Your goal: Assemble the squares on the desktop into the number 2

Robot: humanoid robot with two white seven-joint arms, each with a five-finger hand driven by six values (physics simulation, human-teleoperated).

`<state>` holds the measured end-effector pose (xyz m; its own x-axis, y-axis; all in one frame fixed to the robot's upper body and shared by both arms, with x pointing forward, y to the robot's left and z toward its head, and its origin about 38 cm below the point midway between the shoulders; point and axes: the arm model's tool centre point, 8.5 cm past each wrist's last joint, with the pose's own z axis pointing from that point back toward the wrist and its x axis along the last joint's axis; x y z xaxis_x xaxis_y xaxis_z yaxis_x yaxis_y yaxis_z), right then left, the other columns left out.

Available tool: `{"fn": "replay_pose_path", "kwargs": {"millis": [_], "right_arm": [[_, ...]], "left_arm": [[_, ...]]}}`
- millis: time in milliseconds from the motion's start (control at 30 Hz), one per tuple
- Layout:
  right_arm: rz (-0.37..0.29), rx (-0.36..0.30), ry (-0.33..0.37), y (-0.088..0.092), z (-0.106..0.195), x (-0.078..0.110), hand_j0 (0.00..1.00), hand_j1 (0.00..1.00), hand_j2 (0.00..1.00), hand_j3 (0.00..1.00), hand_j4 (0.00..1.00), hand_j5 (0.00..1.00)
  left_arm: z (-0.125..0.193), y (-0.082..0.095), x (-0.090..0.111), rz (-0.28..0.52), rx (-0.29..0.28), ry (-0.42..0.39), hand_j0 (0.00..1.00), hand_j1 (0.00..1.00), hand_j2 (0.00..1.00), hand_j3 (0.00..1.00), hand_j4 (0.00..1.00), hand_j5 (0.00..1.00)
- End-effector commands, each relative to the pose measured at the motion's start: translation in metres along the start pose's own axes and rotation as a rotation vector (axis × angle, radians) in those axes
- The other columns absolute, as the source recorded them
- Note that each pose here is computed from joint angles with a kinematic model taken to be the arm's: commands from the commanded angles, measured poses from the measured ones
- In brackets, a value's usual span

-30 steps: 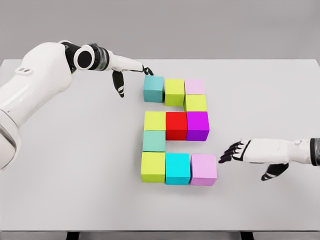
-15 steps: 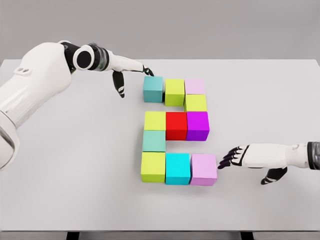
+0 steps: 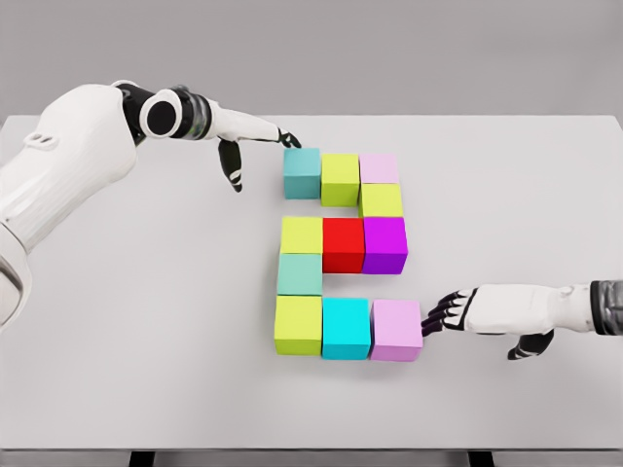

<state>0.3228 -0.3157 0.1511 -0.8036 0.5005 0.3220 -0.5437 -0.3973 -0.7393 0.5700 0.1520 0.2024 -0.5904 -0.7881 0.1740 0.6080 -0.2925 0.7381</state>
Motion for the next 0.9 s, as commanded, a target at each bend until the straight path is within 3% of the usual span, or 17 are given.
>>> {"fn": "replay_pose_path", "kwargs": {"millis": [0,300,667,867], "right_arm": [[-0.014,0.0,-0.011,0.0,-0.001,0.002,1.0,1.0,1.0,1.0,1.0,1.0],[0.002,0.0,-0.038,-0.002,-0.005,0.01,1.0,1.0,1.0,1.0,1.0,1.0],[0.001,-0.009,-0.031,-0.005,-0.006,0.007,1.0,1.0,1.0,1.0,1.0,1.0],[-0.006,-0.011,-0.022,-0.004,-0.006,0.003,1.0,1.0,1.0,1.0,1.0,1.0]], "left_arm": [[0.0,0.001,0.002,0.0,0.003,-0.005,1.0,1.0,1.0,1.0,1.0,1.0],[0.0,0.0,0.001,0.0,0.001,-0.003,1.0,1.0,1.0,1.0,1.0,1.0],[0.001,0.002,0.002,-0.003,0.006,-0.008,1.0,1.0,1.0,1.0,1.0,1.0],[0.012,0.004,-0.01,0.013,0.026,0.008,1.0,1.0,1.0,1.0,1.0,1.0]]}}
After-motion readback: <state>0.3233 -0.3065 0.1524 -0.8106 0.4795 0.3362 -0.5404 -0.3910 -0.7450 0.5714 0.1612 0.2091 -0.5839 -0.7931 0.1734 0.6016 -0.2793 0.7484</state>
